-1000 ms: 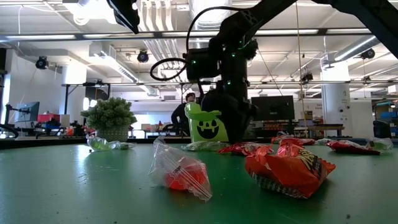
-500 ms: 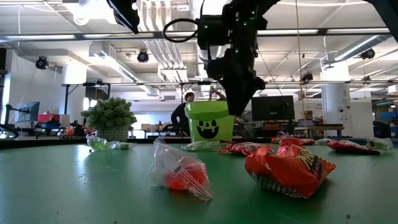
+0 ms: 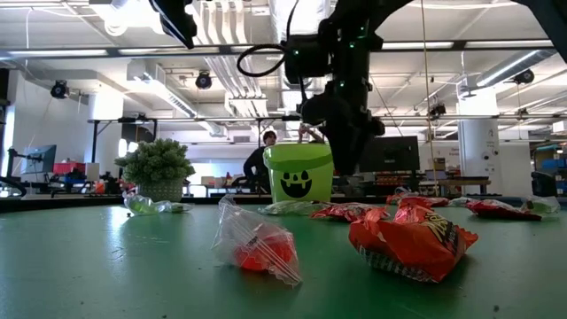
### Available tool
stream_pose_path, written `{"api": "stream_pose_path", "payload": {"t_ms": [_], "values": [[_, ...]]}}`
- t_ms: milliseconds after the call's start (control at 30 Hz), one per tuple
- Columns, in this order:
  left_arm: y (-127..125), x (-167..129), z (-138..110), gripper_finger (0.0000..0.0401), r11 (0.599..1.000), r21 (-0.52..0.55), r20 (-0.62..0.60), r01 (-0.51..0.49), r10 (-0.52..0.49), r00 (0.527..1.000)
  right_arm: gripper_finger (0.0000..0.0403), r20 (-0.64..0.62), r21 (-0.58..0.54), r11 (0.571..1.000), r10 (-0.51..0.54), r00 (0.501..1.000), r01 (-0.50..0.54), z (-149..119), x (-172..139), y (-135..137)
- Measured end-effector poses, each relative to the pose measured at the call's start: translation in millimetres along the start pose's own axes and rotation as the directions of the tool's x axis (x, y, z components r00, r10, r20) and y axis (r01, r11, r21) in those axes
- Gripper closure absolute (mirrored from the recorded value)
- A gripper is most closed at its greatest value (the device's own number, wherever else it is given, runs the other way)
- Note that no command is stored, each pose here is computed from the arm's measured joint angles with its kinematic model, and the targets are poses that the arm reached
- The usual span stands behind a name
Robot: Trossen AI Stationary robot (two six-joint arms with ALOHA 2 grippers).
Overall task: Organize candy in baskets
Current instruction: Put the red candy into the green bucket
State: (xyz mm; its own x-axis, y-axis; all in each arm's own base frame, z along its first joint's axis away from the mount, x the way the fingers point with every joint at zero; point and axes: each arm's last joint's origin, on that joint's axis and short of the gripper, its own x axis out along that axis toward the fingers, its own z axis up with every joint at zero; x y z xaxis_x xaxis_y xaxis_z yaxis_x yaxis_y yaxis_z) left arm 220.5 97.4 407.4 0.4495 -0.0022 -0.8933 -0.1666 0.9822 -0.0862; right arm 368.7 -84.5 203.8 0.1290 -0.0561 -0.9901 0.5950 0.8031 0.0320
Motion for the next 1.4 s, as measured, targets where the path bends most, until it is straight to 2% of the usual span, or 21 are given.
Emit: {"api": "stream_pose_path", "payload": {"t_ms": [300, 467, 733, 900, 1067, 1267, 1400], "values": [[0, 0, 0, 0.0298, 1.0, -0.01, 0.0, 0.0, 0.0, 1.0, 0.0268, 0.136, 0.045, 0.997, 0.063, 0.989, -0.069, 13, 6, 0], [0, 0, 0, 0.0298, 1.0, -0.011, -0.001, 0.0, 0.0, 1.0, 0.0268, 0.103, 0.064, 0.996, 0.049, 0.994, -0.055, 8, 16, -2], [0, 0, -1, 0.0298, 1.0, -0.014, -0.013, 0.003, -0.003, 1.0, 0.0268, -0.048, 0.111, 0.994, 0.006, 0.999, 0.0, -8, 25, -1], [0, 0, -1, 0.0298, 1.0, -0.012, -0.014, 0.003, -0.003, 1.0, 0.0268, -0.015, 0.161, 0.984, 0.077, 0.997, -0.073, -9, 38, -1], [0, 0, -1, 0.0298, 1.0, -0.011, -0.014, 0.003, -0.003, 1.0, 0.0268, -0.04, 0.186, 0.982, 0.037, 0.999, -0.029, -18, 49, -8], [0, 0, -1, 0.0298, 1.0, 0.007, -0.014, 0.003, -0.003, 1.0, 0.0268, -0.023, 0.196, 0.98, 0.051, 0.998, -0.045, -18, 58, -11], [0, 0, -1, 0.0298, 1.0, 0.007, -0.015, 0.003, -0.003, 1.0, 0.0268, -0.036, 0.225, 0.973, 0.052, 0.998, -0.042, -13, 80, -13]]}}
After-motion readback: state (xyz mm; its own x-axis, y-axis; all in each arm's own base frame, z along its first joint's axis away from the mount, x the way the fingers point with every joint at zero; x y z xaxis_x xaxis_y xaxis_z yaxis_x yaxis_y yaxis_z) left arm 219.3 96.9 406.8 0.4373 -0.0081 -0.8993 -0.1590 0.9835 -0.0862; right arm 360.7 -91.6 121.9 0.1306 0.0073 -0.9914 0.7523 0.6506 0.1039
